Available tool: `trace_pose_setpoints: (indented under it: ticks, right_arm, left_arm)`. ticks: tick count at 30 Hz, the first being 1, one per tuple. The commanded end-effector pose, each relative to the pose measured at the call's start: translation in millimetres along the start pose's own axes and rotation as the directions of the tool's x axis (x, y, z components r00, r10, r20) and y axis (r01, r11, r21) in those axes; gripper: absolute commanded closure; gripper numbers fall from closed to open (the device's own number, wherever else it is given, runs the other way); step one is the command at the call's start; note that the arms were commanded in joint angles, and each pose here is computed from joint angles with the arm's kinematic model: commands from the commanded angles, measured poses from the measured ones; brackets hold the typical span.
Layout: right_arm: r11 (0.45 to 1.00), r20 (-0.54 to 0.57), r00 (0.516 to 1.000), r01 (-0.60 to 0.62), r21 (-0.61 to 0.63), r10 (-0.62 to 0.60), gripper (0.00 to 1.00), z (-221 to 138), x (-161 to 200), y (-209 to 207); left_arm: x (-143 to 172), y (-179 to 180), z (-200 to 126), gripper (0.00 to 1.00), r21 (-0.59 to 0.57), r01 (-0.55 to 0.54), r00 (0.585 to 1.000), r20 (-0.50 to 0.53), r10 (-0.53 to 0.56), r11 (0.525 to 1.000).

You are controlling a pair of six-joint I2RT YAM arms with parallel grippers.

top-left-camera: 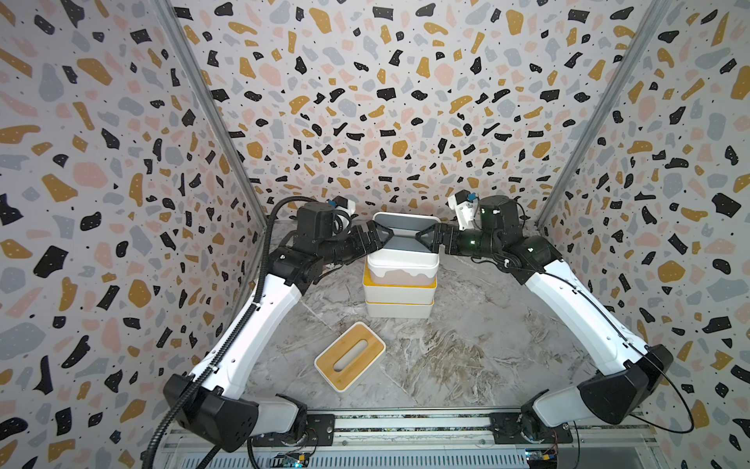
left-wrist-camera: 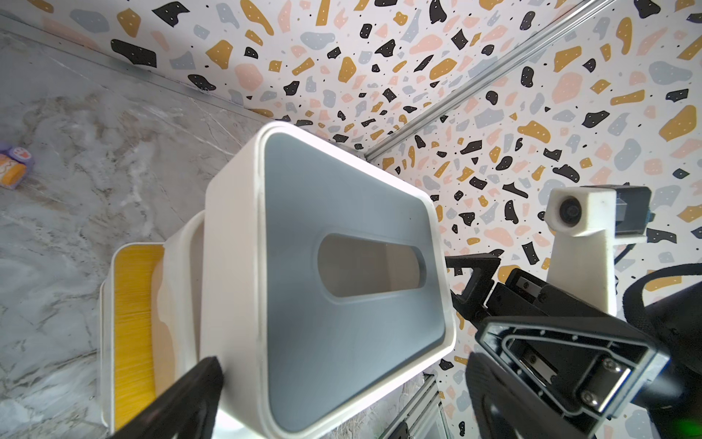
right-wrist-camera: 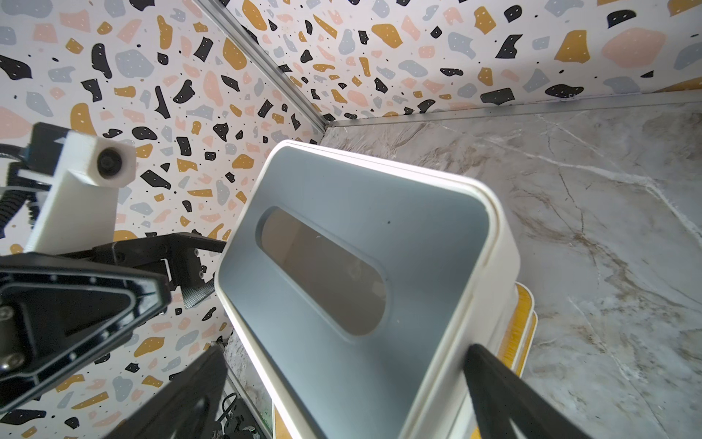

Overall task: Stack the tissue boxes
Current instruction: Adjust the tissue box on the tissue box.

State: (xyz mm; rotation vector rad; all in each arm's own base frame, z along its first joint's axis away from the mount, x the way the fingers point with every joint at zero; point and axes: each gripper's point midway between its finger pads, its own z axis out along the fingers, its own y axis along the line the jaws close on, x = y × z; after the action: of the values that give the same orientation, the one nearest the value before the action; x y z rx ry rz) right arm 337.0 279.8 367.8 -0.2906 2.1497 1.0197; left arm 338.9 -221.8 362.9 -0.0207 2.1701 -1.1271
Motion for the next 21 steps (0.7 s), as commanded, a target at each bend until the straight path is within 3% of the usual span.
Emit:
trace_pose_setpoints:
  ticks: [1,8,21]
  right_arm:
    - [0.996,0.02,1.0,0.013,-0.087,-0.012,0.01,-10.3,-11.1,34.2]
    - [0.998,0.012,1.0,0.009,-0.067,-0.008,0.01,-10.0,-11.7,39.1]
    - [1.0,0.027,1.0,0.006,-0.019,-0.005,0.01,-8.6,-5.0,22.2]
  left_arm:
    - [-2.6,-31.9,-15.0,0.0,0.091,-0.025,0.999,0.026,0.022,0.996]
    - [2.2,-31.5,-14.9,0.0,0.098,0.022,0.999,0.024,-0.024,0.995]
    - [10.2,-22.8,-7.9,0.0,0.056,-0.002,1.0,0.013,0.001,0.998]
